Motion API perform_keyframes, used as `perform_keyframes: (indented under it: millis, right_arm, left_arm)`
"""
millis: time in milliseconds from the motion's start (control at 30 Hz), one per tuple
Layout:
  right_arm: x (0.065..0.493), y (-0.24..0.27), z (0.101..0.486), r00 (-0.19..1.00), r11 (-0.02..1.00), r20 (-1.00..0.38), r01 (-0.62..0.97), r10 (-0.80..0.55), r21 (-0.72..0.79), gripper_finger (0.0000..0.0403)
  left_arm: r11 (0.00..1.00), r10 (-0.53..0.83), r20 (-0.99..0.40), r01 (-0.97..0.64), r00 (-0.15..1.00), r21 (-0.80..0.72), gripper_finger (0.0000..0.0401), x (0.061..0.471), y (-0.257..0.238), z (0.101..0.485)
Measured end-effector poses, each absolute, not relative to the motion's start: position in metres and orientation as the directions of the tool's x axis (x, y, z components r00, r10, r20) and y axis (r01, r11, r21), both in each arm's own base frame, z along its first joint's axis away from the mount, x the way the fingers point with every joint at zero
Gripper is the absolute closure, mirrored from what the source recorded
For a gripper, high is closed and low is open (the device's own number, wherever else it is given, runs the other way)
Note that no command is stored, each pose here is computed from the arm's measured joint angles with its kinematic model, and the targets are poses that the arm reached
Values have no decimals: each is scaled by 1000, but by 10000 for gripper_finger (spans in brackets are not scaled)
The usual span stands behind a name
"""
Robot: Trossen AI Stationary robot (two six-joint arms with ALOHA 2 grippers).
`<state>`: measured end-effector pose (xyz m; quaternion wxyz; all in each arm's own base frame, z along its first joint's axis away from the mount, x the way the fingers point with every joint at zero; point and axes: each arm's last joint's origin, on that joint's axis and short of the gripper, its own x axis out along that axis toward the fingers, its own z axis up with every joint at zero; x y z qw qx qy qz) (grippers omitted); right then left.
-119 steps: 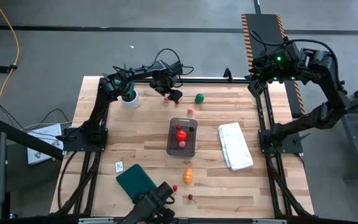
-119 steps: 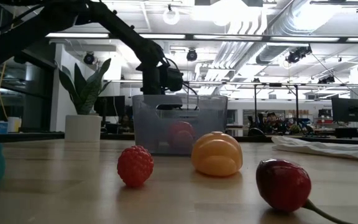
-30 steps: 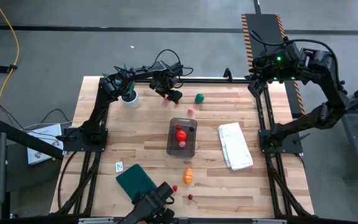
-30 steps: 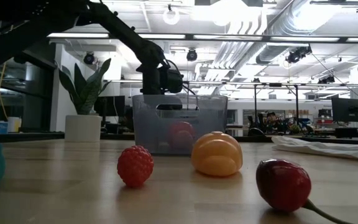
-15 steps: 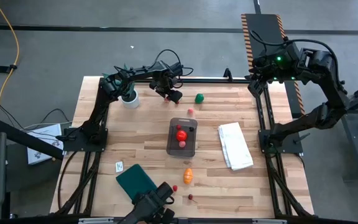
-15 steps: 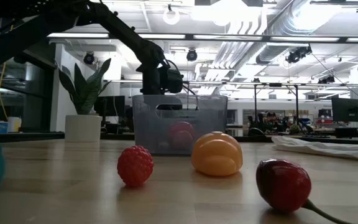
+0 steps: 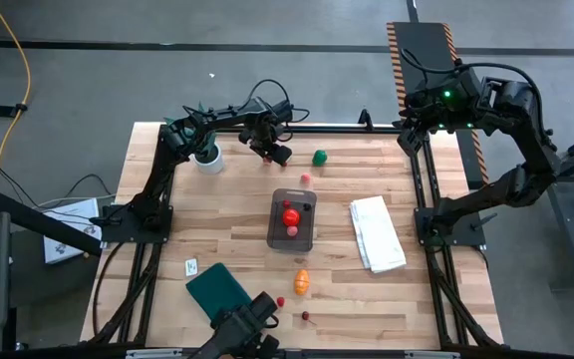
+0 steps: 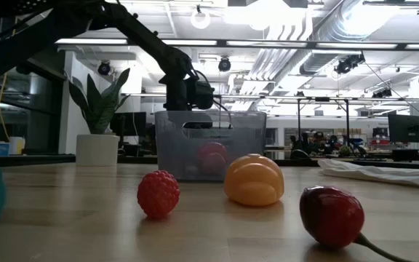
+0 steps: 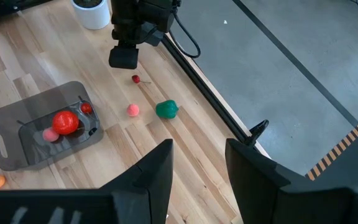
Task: Pick and placing Produce into tupperware
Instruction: Put the pink peach into the transparent black bin
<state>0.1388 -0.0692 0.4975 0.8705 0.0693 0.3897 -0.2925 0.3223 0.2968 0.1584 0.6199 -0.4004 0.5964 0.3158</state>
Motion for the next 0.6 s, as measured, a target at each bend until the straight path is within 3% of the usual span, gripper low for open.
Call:
perform_keyframes:
  millis: [600]
  right_arm:
    - [139, -69, 498, 525, 820, -719, 562, -456, -109, 263]
  left_arm:
    - [502, -148, -985, -852, 87, -150, 284, 320, 293, 159]
